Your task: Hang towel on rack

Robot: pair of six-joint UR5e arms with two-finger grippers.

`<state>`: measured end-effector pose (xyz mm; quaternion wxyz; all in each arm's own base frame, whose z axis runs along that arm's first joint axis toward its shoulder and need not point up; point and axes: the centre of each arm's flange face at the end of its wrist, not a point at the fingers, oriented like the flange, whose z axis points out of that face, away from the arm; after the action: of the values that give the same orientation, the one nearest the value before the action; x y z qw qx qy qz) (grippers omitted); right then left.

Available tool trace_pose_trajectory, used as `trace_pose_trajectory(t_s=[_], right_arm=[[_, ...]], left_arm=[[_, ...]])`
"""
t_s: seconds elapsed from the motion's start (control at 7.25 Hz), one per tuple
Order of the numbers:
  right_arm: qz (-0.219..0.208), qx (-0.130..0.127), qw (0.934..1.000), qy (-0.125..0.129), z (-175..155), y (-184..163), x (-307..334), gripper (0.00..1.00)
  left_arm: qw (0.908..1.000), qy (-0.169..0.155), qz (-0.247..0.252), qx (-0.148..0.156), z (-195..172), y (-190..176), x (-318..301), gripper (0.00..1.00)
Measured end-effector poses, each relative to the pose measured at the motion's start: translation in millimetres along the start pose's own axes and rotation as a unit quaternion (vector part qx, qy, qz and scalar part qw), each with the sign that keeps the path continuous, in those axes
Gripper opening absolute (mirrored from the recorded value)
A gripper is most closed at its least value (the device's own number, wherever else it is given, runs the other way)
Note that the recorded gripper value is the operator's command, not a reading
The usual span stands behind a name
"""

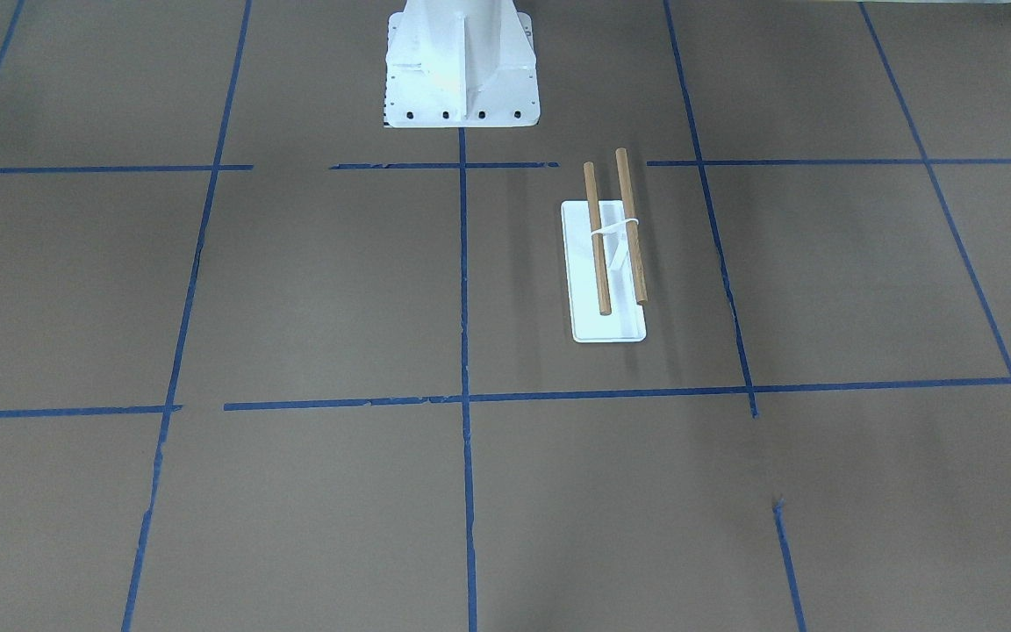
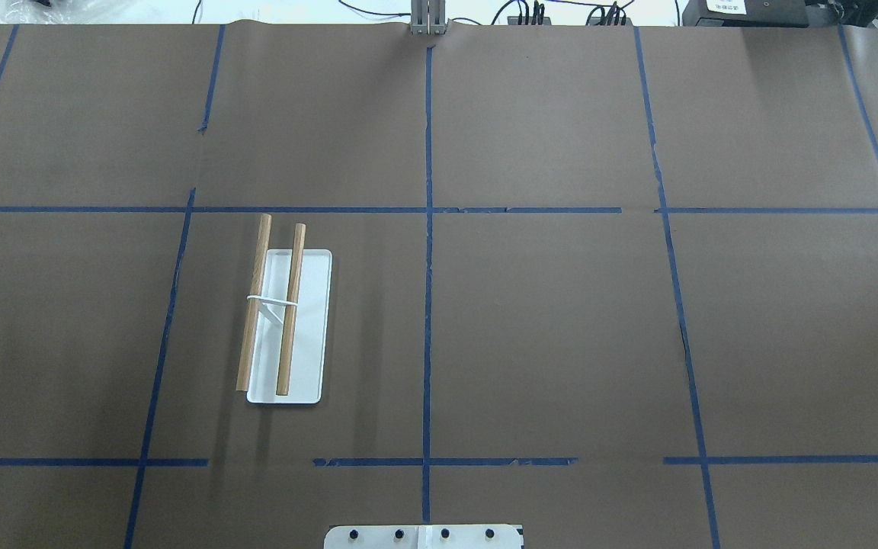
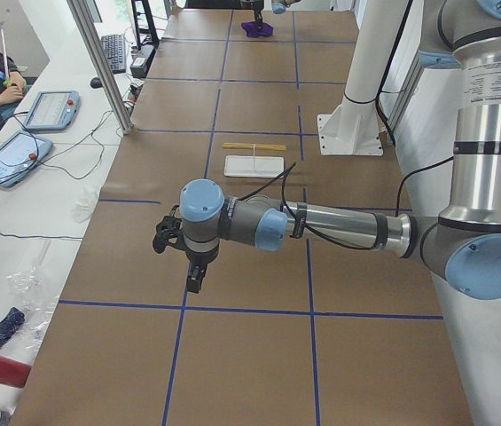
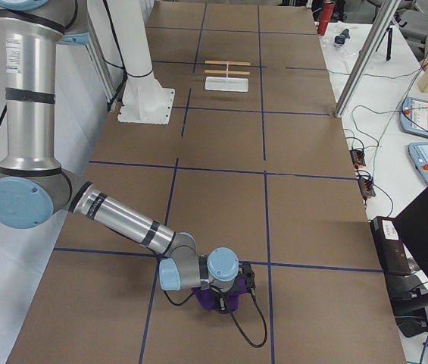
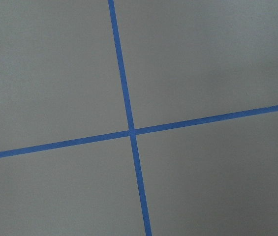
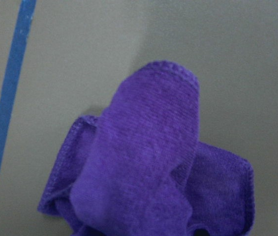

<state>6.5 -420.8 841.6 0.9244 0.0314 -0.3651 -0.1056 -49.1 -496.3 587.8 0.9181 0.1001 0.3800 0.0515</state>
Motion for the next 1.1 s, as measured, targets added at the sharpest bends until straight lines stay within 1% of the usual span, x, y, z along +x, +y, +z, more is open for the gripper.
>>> trace_pose_trajectory(t_s=[0.28,0.41,0.55,0.69,0.83,0.97,1.1], right_arm=[[-0.008,0.005,1.0,-0.002,-3.8,-2.1,-3.8,0.0],[-0.017,0.017,0.9997,-0.003,-14.1,-7.5,-11.1,0.0],[-0.027,0.039,0.9989,-0.002,-34.2,-15.7,-19.0,0.0],[-0.036,0.076,0.9965,0.004,-68.3,-28.7,-27.0,0.0],[-0.054,0.12,0.9911,0.018,-112.0,-46.2,-42.7,0.0],[-0.079,0.162,0.9828,0.039,-155.8,-65.6,-66.6,0.0],[-0.104,0.199,0.9725,0.062,-194.5,-89.3,-90.7,0.0]], left_arm=[[1.0,0.0,0.002,0.001,-1.2,-0.9,1.7,1.0],[1.0,0.0,0.003,0.003,-2.3,-2.0,2.9,1.0],[1.0,0.0,0.004,0.003,-3.0,-3.0,3.4,1.0],[1.0,0.0,0.005,0.005,-4.1,-4.6,4.3,1.0],[1.0,0.0,0.006,0.006,-5.1,-6.1,5.2,1.0],[0.9999,0.001,0.008,0.008,-6.2,-8.1,6.4,1.0],[0.9998,0.001,0.012,0.013,-9.0,-12.8,9.3,1.0]])
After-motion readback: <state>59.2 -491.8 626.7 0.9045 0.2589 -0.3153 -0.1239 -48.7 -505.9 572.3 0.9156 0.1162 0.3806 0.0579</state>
